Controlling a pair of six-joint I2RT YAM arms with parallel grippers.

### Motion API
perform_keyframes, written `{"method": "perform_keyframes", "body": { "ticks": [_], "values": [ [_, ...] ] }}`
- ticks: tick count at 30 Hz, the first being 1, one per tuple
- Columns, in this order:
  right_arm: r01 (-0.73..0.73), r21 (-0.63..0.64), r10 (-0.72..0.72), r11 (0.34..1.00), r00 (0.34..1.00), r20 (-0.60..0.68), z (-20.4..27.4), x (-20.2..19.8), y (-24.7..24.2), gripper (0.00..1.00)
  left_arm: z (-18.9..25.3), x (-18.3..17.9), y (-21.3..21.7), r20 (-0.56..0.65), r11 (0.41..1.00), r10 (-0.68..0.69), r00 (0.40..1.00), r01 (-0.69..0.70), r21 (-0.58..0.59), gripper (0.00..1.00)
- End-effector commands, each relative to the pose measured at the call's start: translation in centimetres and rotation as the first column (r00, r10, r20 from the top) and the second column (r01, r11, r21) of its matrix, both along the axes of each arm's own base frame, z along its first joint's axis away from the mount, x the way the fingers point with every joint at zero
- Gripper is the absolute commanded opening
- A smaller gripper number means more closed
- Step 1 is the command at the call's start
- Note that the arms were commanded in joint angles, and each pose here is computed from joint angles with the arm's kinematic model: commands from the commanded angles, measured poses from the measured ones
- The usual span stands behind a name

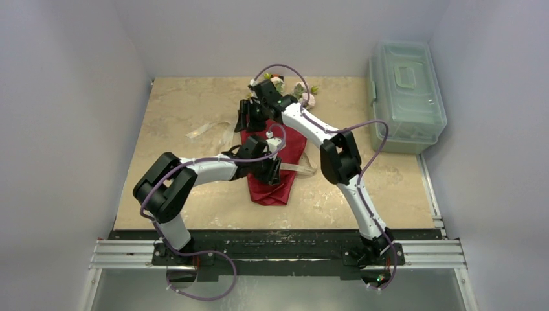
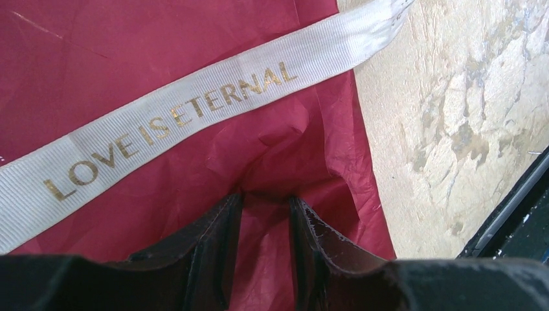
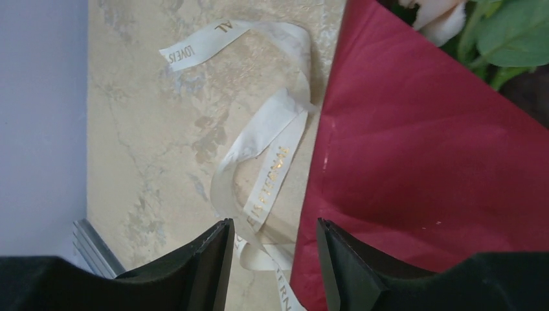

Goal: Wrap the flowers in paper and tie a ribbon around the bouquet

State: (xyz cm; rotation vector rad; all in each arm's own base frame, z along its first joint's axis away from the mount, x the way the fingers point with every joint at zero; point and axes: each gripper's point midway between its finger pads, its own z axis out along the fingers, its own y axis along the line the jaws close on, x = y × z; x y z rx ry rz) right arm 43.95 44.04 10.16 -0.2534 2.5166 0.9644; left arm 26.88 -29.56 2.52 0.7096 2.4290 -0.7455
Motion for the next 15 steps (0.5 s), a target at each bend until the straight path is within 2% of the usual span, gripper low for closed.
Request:
{"method": "perform_keyframes", "body": {
  "ticks": [1, 7, 13, 15],
  "values": [
    [0.083, 0.034, -0.086, 0.996, 0.991, 0.105, 6.6, 2.2, -2.9, 0.57, 1.2, -0.5, 0.1, -0.014, 1.000, -0.017, 1.000, 0.017, 0.015, 0.37],
    [0.130, 0.002, -0.129, 0.992, 0.984, 0.120, 8.2, 2.1, -6.4, 0.57, 4.6, 1.1, 0.0, 0.029, 1.000, 0.011, 1.000, -0.012, 0.024, 0.42],
    [0.121, -0.074, -0.114, 0.990, 0.990, 0.086, 7.2, -1.4, -9.2, 0.58, 8.1, 3.1, 0.9, 0.047, 0.998, 0.070, 0.996, -0.071, 0.002, 0.63],
    [0.115, -0.086, -0.110, 0.990, 0.992, 0.070, 6.7, -2.6, -9.9, 0.58, 9.2, 3.8, 1.3, 0.055, 0.996, 0.089, 0.995, -0.088, -0.009, 0.66]
  ]
}}
